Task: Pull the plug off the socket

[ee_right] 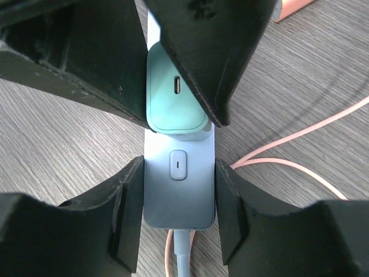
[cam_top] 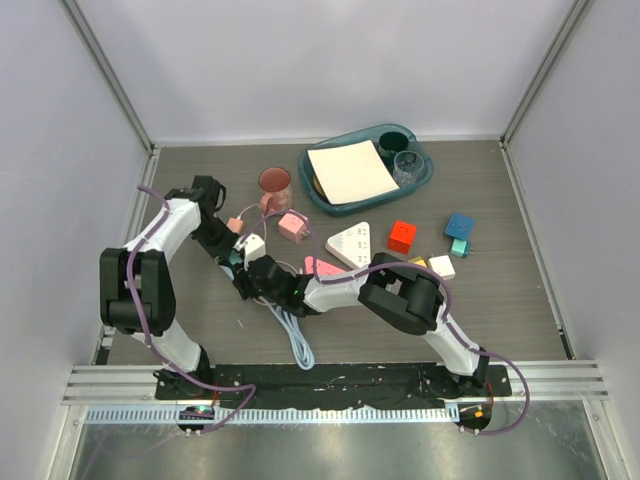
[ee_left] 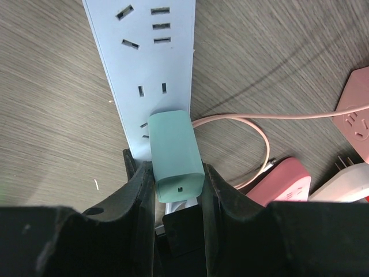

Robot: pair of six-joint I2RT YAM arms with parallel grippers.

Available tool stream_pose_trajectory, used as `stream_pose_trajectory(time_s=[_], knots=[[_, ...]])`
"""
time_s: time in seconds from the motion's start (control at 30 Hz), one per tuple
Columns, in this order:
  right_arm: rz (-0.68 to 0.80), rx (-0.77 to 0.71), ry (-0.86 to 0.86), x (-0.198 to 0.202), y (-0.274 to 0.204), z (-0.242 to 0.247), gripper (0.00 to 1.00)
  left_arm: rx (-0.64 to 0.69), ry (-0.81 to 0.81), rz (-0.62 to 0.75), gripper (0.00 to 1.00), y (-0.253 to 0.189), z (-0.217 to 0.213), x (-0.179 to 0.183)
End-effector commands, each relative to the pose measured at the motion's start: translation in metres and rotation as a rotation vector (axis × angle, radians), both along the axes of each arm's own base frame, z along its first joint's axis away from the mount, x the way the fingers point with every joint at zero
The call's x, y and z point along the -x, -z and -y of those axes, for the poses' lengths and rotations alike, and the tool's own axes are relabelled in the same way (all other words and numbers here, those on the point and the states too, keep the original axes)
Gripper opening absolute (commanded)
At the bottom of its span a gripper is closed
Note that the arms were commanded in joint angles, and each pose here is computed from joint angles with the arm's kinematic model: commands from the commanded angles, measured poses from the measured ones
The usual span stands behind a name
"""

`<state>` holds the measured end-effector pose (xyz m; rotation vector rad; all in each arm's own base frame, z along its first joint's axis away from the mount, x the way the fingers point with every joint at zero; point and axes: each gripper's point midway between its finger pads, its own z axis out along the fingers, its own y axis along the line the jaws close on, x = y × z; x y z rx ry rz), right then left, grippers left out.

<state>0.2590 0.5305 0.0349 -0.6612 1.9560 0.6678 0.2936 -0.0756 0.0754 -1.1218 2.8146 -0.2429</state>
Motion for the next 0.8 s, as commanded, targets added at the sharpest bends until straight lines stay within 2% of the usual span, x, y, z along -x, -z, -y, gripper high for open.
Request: stream_pose_trajectory(time_s=[0.0, 0.17, 0.23, 0.37, 0.53, 0.67, 0.77], knots=[[-0.251, 0.4, -0.098, 0.062, 0.143, 0.07, 0.01, 0.143, 0.062, 0.172, 0.0, -0.05, 0.028, -0.039], [-0.269, 0.377, -0.1, 0.065, 0.145, 0.071, 0.01, 0.244, 0.01, 0.173, 0.0, -0.042, 0.014, -0.023], [-0.273, 0.373, -0.104, 0.066, 0.145, 0.069, 0.01, 0.247, -0.03, 0.176, 0.0, -0.041, -0.005, -0.022], [-0.277, 0.36, -0.104, 0.066, 0.143, 0.068, 0.01, 0.194, -0.023, 0.198, 0.0, -0.049, -0.011, -0.019], [-0.269, 0.338, -0.117, 0.066, 0.134, 0.062, 0.01, 0.007, 0.001, 0.22, 0.0, -0.048, -0.015, -0.011], [-0.268, 0.333, -0.116, 0.066, 0.131, 0.063, 0.01, 0.068, 0.029, 0.213, 0.0, -0.058, -0.004, -0.021], [-0.254, 0.317, -0.109, 0.065, 0.124, 0.062, 0.01, 0.025, 0.013, 0.225, 0.0, -0.068, -0.014, -0.029]])
